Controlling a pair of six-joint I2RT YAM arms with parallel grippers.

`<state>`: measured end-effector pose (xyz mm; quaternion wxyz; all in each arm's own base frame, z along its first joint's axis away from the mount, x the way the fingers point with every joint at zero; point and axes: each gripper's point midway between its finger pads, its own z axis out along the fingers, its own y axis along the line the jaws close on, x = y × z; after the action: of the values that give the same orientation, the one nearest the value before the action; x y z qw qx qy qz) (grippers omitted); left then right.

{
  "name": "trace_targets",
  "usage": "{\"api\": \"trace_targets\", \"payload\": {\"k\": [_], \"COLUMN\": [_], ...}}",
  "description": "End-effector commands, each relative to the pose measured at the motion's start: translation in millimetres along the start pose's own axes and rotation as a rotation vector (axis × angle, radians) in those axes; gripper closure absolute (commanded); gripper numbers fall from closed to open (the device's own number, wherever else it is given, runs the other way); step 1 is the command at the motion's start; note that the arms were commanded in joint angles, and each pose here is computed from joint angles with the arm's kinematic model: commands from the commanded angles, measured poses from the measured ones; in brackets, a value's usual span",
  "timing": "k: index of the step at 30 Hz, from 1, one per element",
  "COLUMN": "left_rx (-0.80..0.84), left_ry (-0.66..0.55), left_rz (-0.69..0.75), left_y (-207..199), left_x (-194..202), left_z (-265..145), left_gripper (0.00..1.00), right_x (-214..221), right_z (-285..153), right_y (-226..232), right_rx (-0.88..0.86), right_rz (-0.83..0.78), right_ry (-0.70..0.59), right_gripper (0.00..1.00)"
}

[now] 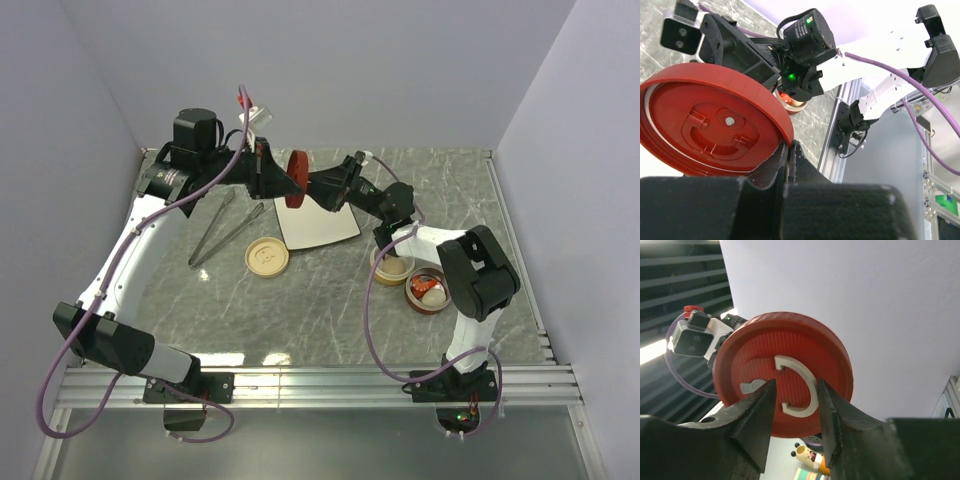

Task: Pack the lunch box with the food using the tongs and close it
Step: Pass the lid of the lunch box from the left arm to the right

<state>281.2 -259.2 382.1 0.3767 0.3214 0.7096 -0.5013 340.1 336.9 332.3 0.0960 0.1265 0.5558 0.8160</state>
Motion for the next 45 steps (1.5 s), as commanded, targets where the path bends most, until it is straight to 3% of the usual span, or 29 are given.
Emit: {"api": "trace_targets", "payload": {"k": [1, 8, 18, 35, 38, 39, 41, 42, 45], "left_rx": [0.024, 0.016, 0.028, 0.079, 0.083, 0.081, 0.064, 0.051, 0.009], "left_ry": [-0.05, -0.056, -0.057, -0.082, -0.083, -0.083, -0.092, -0.092, -0.095], "left_rz": [0.021, -0.001, -0.007, 0.002, 0.001, -0.006, -0.011, -0.022, -0.026], "left_y": [-7, -1, -2, -18, -19, -19, -19, -17, -13], "left_x": [-10, -6, -3, -1, 0, 2, 1, 3, 5], "left_z": [-10, -14, -15, -19, -20, -20, -21, -22, -24], "left_gripper": [1.0, 1.0, 1.0, 1.0, 1.0, 1.0, 0.94, 0.81, 0.61], "right_x": [62, 65, 70, 72, 75, 76, 80, 83, 86], "right_z": [-22, -21, -18, -9, -9, -9, -11, -12, -20], "right_y": [92, 101, 89, 72, 75, 78, 85, 86, 91], "right_rx": [-0.381, -0.397, -0.371, -0.322, -0.323, -0.328, -0.337, -0.328, -0.289], "right_rz": [-0.31, -0.32, -0.318, -0.3, -0.322, -0.327, -0.352, -0.371, -0.448], "right_ry": [0.163, 0.17, 0.203, 0.23, 0.239, 0.24, 0.245, 0.259, 0.259], "right_gripper": [0.55, 0.62, 0.81, 0.85, 0.88, 0.97, 1.0, 1.0, 1.0]}}
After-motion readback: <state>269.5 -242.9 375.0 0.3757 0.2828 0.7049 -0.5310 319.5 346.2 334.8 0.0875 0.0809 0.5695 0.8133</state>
